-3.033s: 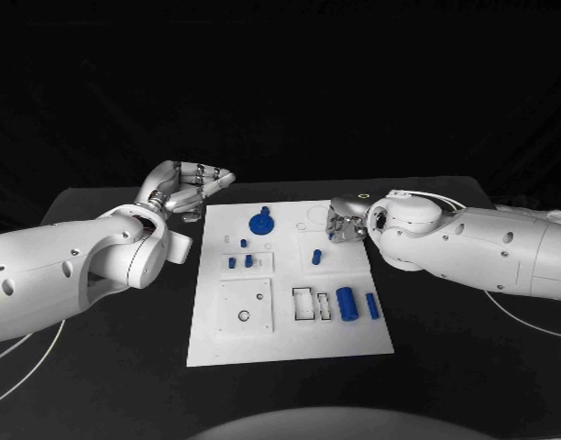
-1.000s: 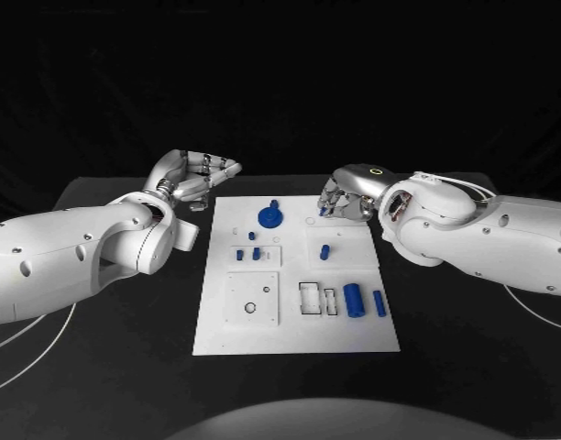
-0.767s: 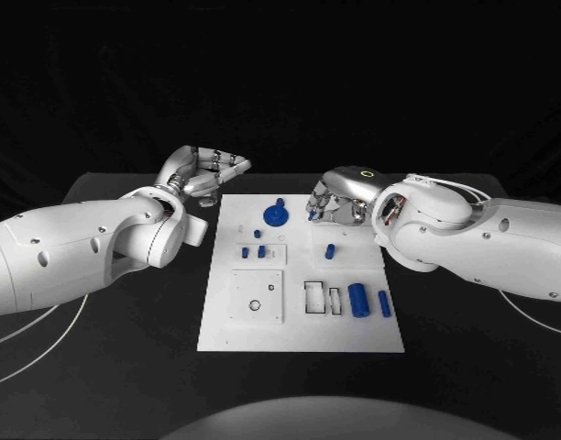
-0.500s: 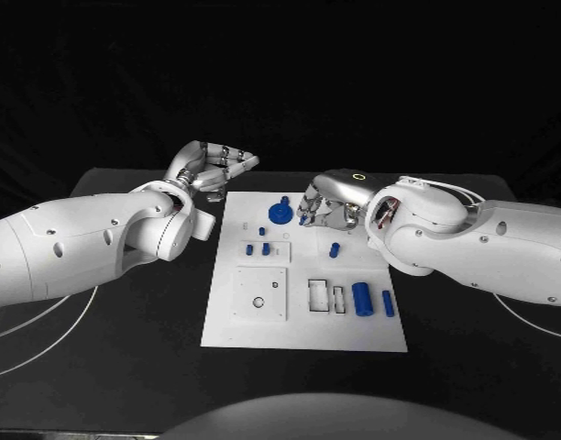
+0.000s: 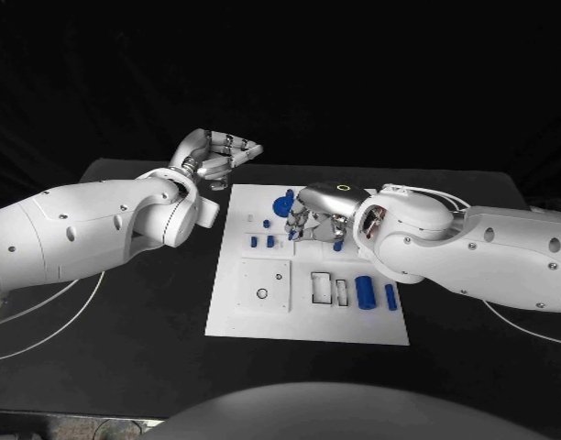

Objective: Assemble the parts on the task board

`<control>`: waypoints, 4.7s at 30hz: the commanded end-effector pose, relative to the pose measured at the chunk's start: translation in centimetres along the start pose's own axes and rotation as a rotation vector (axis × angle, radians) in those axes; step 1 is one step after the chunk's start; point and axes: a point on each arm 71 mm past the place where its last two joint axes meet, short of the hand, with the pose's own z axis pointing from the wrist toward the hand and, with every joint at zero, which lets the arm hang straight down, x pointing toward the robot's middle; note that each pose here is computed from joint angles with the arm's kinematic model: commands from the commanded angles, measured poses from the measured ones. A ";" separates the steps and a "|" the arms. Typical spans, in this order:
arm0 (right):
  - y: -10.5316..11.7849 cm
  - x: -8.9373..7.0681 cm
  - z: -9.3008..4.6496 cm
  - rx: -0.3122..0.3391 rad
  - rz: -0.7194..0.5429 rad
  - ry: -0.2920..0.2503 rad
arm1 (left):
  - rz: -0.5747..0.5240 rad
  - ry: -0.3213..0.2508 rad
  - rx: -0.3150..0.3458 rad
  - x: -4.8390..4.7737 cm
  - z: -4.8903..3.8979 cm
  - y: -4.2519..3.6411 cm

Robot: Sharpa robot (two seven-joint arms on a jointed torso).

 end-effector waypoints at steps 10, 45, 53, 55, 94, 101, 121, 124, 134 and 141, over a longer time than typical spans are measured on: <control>1.3 3.1 0.6 -0.037 0.002 0.095 | -0.001 0.013 0.008 -0.16 0.00 0.04; 2.1 5.1 1.7 -0.053 -0.082 0.178 | 0.004 0.012 0.009 -0.44 -0.33 0.05; 2.0 5.4 1.8 -0.049 -0.081 0.178 | 0.003 0.013 0.008 -0.43 -0.36 0.04; 2.0 5.4 1.8 -0.050 -0.080 0.179 | 0.003 0.012 0.008 -0.43 -0.37 0.04; 2.2 6.3 2.2 -0.054 -0.070 0.196 | 0.003 0.009 0.008 -0.60 -0.53 0.05; 2.3 6.2 2.2 -0.056 -0.068 0.191 | 0.004 0.008 0.007 -0.67 -0.55 0.07; 2.1 6.0 1.9 -0.054 -0.058 0.158 | 0.005 0.005 0.005 -0.83 -0.58 0.13; 2.1 6.1 2.0 -0.052 -0.057 0.168 | 0.005 0.005 0.005 -0.82 -0.58 0.13; 1.9 6.2 2.0 -0.044 -0.054 0.191 | 0.006 0.004 0.004 -0.82 -0.56 0.15; 2.0 6.3 2.1 -0.042 -0.055 0.201 | 0.005 0.006 0.004 -0.76 -0.55 0.13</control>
